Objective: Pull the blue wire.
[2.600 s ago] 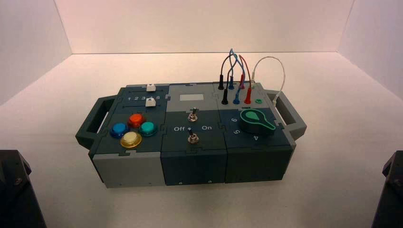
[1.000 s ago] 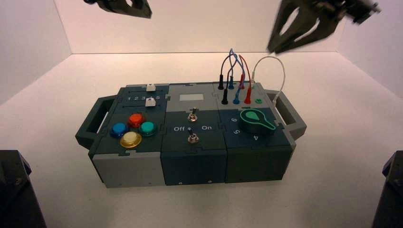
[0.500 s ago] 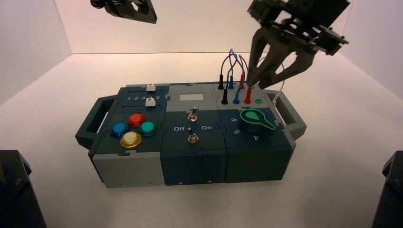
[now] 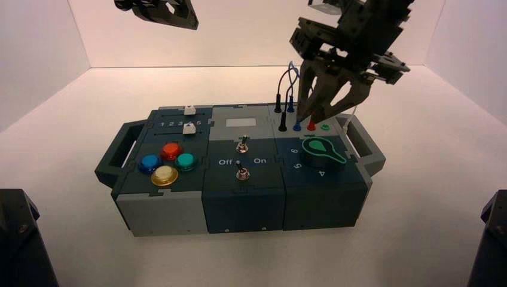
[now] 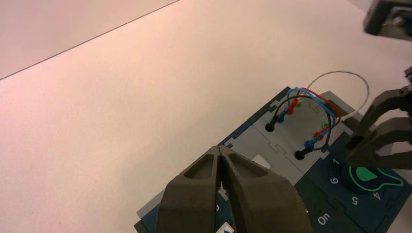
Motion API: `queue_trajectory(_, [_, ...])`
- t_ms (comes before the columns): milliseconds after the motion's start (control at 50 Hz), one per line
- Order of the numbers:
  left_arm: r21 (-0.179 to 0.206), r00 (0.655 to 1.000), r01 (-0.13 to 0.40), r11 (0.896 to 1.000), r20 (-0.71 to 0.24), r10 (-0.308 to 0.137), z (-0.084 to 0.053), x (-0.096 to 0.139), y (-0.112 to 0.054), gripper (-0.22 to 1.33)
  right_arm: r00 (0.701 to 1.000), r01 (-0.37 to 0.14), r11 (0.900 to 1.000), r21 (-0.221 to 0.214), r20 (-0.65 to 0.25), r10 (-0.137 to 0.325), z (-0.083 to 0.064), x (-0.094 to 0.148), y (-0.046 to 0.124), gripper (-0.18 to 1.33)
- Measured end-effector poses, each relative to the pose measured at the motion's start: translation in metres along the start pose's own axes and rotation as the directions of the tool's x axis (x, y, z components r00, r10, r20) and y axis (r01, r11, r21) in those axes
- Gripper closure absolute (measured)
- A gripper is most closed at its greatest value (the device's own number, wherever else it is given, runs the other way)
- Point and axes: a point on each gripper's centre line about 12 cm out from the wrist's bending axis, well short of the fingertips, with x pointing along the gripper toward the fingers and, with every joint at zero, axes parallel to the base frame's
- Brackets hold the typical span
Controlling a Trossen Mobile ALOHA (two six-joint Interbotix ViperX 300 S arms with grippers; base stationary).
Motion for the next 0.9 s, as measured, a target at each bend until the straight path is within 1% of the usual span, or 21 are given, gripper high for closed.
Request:
queue_trajectory(40, [0.001, 1.000, 0.001, 1.000, -0.002, -0.001, -0.001, 0.000, 0.000, 1.26, 1.000, 0.003, 1.0000, 0.005, 0.004, -0.003, 0.001, 0.002, -0.001, 0.40])
queue_trajectory(260, [0.001, 1.000, 0.001, 1.000, 0.000, -0.001, 0.000, 0.000, 0.000, 1.26, 0.999, 0.016, 0.9999, -0.006, 0.029, -0.016, 0.006, 0.007, -0.003, 0.40])
queue_trajectory(400, [0.001, 1.000, 0.001, 1.000, 0.002, -0.001, 0.000, -0.001, 0.000, 1.26, 0.999, 0.020, 0.9998, -0.006, 0.042, -0.020, 0.010, 0.009, -0.003, 0.40])
queue_trajectory(520, [0.001, 1.000, 0.001, 1.000, 0.003, -0.001, 0.000, -0.001, 0.000, 1.26, 0.999, 0.028, 0.9995, -0.012, 0.045, -0.028, 0.012, 0.012, -0.004, 0.40])
queue_trajectory(700, [0.001, 1.000, 0.001, 1.000, 0.003, -0.001, 0.000, -0.001, 0.000, 1.26, 0.998, 0.042, 0.9984, -0.036, 0.044, -0.041, 0.018, 0.015, -0.003, 0.40])
queue_trajectory(900, [0.001, 1.000, 0.001, 1.000, 0.006, -0.001, 0.001, -0.002, 0.000, 1.26, 0.998, 0.051, 0.9978, -0.044, 0.047, -0.049, 0.023, 0.017, -0.004, 0.40])
